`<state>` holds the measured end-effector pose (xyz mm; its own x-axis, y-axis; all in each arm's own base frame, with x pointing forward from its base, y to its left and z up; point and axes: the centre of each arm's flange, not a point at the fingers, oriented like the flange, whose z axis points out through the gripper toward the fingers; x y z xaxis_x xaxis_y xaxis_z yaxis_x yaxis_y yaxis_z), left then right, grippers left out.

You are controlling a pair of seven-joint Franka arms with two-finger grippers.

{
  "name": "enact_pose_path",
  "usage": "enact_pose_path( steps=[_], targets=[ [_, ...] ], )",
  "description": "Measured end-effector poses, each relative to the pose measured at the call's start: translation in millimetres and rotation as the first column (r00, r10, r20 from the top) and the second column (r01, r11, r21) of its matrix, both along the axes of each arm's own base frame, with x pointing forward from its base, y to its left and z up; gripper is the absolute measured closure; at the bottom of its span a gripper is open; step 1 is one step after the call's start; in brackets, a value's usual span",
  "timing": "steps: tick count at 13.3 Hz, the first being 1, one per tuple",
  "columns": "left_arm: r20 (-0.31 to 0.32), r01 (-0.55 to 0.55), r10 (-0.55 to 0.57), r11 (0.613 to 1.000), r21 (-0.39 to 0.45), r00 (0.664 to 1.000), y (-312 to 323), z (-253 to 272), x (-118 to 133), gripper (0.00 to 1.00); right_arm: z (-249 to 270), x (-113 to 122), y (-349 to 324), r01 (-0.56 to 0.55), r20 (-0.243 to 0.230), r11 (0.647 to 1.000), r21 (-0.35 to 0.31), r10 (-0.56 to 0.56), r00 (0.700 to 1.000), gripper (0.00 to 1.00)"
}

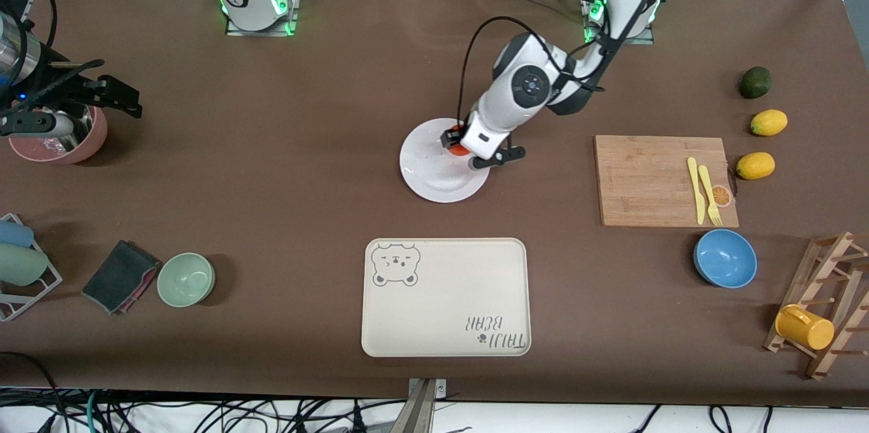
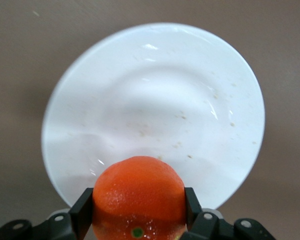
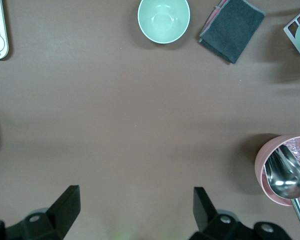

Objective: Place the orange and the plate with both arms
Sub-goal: 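Carry the orange to the white plate and release it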

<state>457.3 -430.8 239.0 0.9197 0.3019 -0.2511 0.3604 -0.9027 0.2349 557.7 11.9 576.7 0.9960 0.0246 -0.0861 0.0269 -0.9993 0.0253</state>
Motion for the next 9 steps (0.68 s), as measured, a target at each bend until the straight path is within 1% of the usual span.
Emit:
enact_pose_path(
  steps=[2,4,7,9],
  targets=[
    [0.001,-0.005,0.005,1.0,-0.014,1.0,-20,-1,1,0.25,0,0,0,0.0,0.0,1.0,0.0,0.0,1.0,0.0],
    [0.001,-0.018,0.018,1.0,-0.022,1.0,-27,-7,9,0.25,0,0,0,0.001,0.0,1.0,0.0,-0.001,1.0,0.0],
    [0.025,-0.039,0.039,0.999,-0.002,0.999,-13,-23,29,0.25,0,0,-1,0.002,0.0,1.0,0.0,-0.002,1.0,0.0],
    [0.039,-0.034,0.033,0.999,0.017,0.999,-7,-27,35,0.25,0,0,-1,0.002,0.0,1.0,0.0,-0.002,1.0,0.0]
  ],
)
